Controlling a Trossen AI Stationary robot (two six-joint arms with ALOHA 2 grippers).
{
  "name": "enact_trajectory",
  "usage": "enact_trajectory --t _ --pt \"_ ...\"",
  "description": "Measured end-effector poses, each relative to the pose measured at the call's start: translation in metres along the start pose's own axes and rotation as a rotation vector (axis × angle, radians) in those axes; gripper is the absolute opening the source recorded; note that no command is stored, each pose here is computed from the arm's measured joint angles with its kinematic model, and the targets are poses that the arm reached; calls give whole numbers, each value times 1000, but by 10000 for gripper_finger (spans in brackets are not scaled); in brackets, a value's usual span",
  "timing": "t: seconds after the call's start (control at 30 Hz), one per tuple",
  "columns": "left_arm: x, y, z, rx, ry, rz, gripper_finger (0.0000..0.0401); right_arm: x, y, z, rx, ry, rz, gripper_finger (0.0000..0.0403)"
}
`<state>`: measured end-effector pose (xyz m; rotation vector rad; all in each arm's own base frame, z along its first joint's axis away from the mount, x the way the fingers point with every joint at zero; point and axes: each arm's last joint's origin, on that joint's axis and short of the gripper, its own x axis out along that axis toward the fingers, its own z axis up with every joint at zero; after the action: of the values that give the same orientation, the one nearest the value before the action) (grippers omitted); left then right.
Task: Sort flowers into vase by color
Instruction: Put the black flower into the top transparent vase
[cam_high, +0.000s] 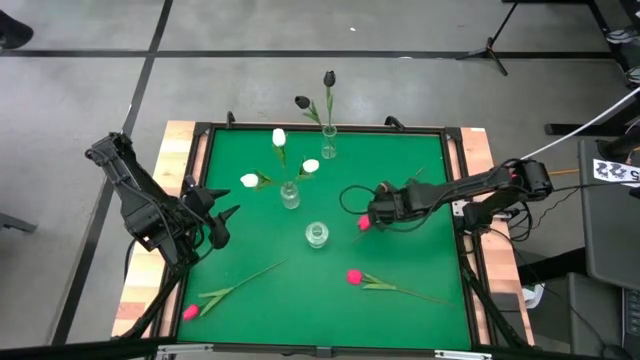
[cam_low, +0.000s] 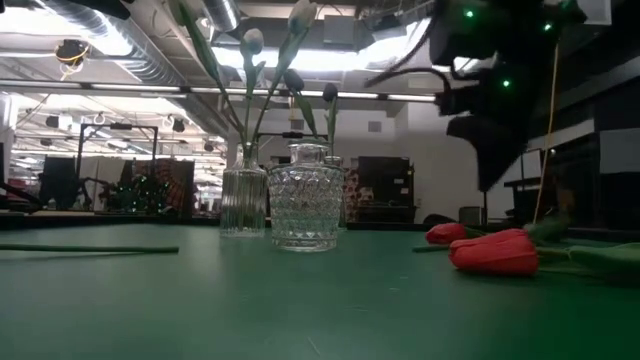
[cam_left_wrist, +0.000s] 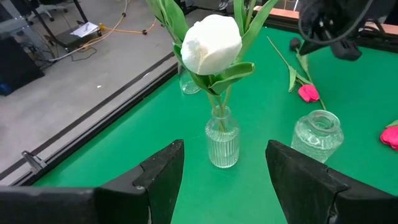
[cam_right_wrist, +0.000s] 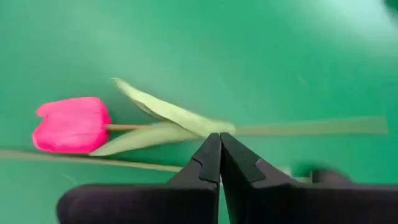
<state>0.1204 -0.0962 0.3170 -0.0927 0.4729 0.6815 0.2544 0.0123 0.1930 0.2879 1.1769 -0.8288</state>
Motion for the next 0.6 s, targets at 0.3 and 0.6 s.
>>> enact_trajectory --t 0.3,0.6 --pt "0 0 0 -13 -2 0 224 6 -7 -16 519 199 -60 34" --pt "0 0 0 -8 -3 0 224 10 1 -12 657 162 28 136"
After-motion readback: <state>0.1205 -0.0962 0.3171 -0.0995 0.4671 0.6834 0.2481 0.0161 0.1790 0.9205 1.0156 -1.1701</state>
